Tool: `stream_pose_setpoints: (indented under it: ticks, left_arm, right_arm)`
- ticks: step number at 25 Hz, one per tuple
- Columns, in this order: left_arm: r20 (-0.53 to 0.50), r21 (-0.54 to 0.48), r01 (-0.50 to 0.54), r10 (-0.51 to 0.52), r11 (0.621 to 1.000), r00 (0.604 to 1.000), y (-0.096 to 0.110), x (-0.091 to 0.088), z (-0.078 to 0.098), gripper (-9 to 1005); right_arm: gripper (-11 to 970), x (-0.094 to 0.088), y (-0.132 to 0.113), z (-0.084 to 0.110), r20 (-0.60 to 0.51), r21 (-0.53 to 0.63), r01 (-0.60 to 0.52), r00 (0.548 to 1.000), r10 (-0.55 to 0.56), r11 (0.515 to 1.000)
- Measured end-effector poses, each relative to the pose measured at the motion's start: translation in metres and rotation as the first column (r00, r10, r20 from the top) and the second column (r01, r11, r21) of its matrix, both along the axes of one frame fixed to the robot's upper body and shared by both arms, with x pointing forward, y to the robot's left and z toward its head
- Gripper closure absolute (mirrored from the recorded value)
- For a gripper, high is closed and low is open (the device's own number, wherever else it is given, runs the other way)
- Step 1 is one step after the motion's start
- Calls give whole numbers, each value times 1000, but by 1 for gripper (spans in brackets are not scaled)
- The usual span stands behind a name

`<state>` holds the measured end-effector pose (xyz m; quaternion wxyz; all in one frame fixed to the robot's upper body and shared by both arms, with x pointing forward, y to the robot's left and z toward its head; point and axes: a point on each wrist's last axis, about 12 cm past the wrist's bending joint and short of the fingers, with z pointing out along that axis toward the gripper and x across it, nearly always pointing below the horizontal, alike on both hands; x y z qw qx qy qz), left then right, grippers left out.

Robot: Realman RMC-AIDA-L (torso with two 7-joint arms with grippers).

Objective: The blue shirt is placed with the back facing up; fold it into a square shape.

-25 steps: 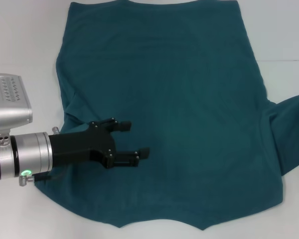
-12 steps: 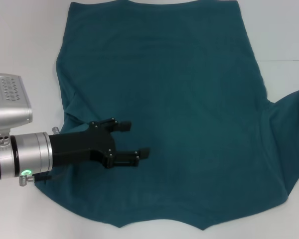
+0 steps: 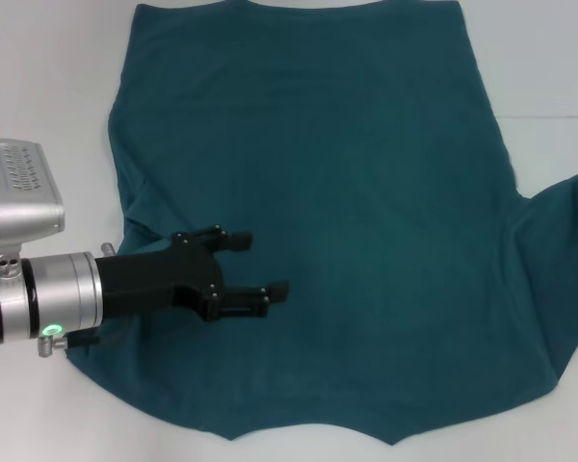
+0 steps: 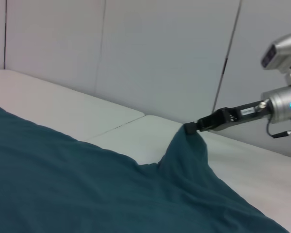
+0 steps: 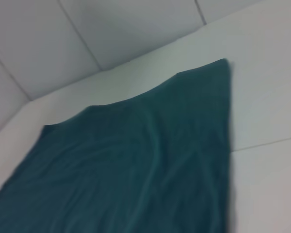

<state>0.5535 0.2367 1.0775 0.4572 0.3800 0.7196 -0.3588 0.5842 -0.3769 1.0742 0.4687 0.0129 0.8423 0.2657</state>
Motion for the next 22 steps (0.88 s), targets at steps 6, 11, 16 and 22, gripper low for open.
stream_pose_setpoints:
  ticks: [6, 11, 16, 22]
  left_arm:
    - [-7, -2, -8, 8, 1000, 1000, 1, 0, 0, 60]
    - [-13, -6, -13, 13, 1000, 1000, 1, 1, 0, 60]
    - [-14, -5, -22, 22, 1000, 1000, 2, 2, 1, 60]
    - [-15, 0, -39, 39, 999, 999, 3, 3, 0, 59]
  right_arm:
    - [956, -6, 2, 8, -95, 106, -69, 992, 80, 992]
    - [956, 2, 8, 23, -137, 177, -58, 987, 83, 982]
    - [955, 13, 14, 34, -149, 210, -55, 985, 88, 976]
    - [955, 24, 27, 41, -150, 219, -86, 981, 121, 972]
